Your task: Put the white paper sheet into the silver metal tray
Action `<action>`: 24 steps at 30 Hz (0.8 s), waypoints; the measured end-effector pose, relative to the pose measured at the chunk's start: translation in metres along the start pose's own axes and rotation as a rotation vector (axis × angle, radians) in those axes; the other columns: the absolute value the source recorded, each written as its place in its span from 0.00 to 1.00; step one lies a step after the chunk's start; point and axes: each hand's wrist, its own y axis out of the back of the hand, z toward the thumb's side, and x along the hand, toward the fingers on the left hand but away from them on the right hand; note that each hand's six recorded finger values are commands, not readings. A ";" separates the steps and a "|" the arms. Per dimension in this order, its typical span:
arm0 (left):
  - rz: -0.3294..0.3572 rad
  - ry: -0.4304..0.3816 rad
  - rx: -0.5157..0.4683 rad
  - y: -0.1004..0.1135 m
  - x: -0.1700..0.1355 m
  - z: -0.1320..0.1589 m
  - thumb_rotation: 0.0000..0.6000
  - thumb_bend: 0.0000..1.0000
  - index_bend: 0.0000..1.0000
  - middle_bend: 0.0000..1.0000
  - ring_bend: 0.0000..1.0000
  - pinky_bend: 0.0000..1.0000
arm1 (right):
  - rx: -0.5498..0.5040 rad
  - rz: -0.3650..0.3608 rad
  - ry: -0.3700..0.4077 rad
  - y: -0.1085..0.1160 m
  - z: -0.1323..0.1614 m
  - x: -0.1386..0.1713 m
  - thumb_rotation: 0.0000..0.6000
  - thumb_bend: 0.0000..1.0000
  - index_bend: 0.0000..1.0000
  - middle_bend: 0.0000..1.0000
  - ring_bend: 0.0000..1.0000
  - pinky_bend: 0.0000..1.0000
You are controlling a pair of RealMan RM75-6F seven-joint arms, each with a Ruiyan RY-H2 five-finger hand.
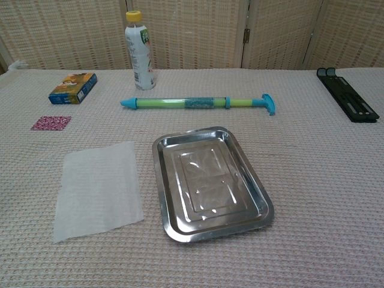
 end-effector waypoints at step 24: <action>-0.049 -0.224 0.035 -0.068 0.053 0.009 1.00 0.23 0.49 1.00 1.00 1.00 | -0.007 0.007 -0.014 -0.002 -0.006 -0.005 1.00 0.51 0.00 0.00 0.00 0.00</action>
